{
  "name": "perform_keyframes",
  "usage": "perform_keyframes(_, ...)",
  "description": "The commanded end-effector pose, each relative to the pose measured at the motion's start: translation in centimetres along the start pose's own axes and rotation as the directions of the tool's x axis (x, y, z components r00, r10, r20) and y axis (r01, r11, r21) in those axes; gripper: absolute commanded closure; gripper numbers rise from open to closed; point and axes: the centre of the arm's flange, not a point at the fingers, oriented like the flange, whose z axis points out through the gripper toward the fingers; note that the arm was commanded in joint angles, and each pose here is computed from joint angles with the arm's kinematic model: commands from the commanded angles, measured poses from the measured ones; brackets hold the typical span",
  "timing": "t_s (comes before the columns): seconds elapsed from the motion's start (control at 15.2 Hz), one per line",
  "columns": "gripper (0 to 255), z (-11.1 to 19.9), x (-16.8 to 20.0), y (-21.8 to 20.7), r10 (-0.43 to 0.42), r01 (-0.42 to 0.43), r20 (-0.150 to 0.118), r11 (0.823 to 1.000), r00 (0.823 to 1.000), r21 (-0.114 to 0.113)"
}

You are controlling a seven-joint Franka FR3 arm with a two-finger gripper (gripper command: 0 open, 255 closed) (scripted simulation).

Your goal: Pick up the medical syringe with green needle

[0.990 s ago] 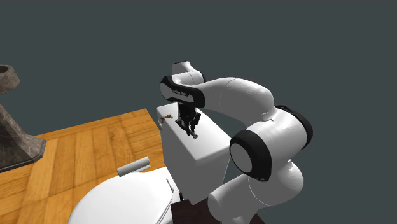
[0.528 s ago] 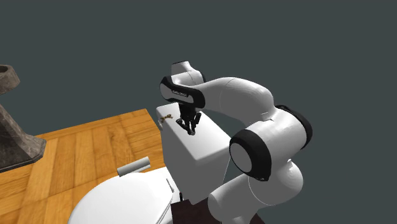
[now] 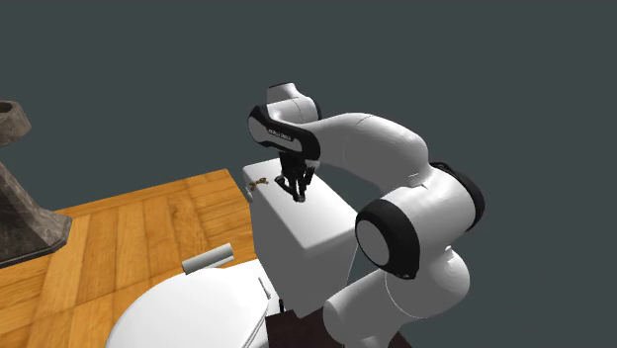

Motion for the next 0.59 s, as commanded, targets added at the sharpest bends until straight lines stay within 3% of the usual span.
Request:
perform_keyframes(0.0,255,-1.1,-0.2,0.0,0.000,0.000,0.000,1.000,1.000,0.000)
perform_keyframes(0.53,255,-4.3,-0.8,0.1,0.000,0.000,0.000,1.000,1.000,0.000)
